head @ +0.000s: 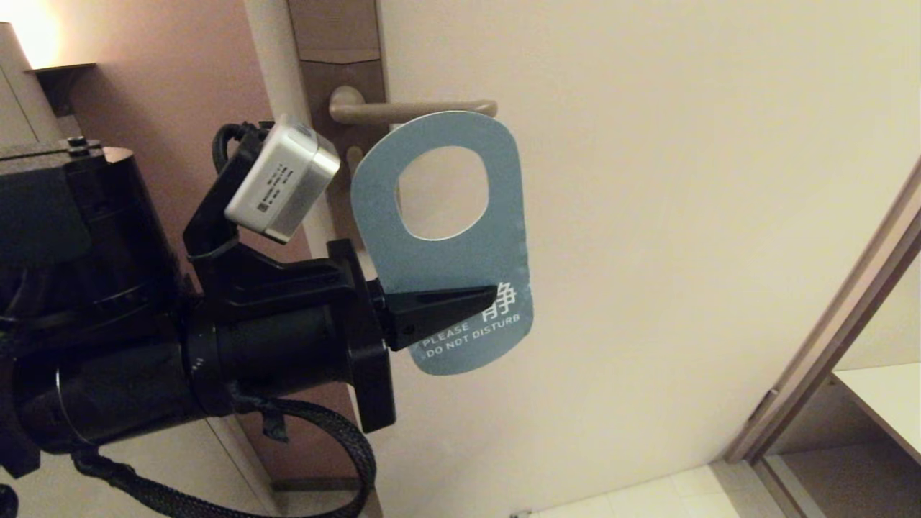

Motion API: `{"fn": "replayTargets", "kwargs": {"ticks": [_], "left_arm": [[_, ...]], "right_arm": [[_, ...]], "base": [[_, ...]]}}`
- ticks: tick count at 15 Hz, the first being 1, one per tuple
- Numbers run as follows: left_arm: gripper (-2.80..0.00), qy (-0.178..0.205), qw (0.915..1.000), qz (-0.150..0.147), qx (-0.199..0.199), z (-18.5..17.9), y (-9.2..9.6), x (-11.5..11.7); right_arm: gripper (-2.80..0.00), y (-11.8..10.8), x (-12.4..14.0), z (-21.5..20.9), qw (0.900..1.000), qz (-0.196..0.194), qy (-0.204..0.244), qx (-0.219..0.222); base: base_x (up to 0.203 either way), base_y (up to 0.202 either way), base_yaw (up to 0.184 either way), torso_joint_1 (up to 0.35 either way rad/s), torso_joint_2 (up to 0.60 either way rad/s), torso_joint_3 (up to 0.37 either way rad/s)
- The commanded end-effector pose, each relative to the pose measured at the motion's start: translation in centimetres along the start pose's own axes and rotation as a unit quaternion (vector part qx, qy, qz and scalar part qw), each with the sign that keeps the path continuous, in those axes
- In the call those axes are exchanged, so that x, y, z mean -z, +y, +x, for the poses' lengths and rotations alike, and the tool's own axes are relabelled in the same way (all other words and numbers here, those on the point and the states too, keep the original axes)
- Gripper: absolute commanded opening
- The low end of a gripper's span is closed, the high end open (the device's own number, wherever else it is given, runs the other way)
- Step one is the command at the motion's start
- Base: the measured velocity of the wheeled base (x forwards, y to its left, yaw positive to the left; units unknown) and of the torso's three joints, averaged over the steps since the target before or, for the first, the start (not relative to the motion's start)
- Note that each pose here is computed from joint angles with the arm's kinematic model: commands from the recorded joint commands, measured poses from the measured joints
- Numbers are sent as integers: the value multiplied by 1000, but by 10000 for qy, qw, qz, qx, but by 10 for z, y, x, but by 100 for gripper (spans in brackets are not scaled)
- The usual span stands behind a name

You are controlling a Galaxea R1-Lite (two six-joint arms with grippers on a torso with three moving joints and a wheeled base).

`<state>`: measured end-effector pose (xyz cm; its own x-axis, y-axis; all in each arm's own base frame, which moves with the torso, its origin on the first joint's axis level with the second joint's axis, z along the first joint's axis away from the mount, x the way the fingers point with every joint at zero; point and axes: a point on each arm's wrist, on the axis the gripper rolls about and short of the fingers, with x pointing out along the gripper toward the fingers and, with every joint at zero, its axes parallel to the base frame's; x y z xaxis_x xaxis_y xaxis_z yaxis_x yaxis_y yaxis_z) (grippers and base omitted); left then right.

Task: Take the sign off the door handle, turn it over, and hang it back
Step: Hand it to the other hand

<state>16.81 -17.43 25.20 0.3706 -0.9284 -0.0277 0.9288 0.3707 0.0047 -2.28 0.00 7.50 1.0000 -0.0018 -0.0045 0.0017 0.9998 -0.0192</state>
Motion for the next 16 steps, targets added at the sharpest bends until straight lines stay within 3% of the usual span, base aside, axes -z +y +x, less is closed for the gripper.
{"fn": "replayTargets", "kwargs": {"ticks": [1, 6, 10, 16], "left_arm": [[-280, 4, 9998, -19, 174, -6, 11, 1], [-280, 251, 9973, -238, 650, -2, 37, 17], [-280, 294, 9944, -290, 972, 2, 38, 21], [-280, 292, 9935, -287, 1058, 2, 37, 21]], "right_arm": [[-280, 0, 0, 0, 10000, -4, 0, -1], [-280, 0, 0, 0, 10000, -34, 0, -16], [-280, 0, 0, 0, 10000, -73, 0, -17], [-280, 0, -4, -1, 10000, -60, -59, -26]], "base": [[0, 0, 0, 0, 0, 0], [0, 0, 0, 0, 0, 0], [0, 0, 0, 0, 0, 0], [0, 0, 0, 0, 0, 0]]}}
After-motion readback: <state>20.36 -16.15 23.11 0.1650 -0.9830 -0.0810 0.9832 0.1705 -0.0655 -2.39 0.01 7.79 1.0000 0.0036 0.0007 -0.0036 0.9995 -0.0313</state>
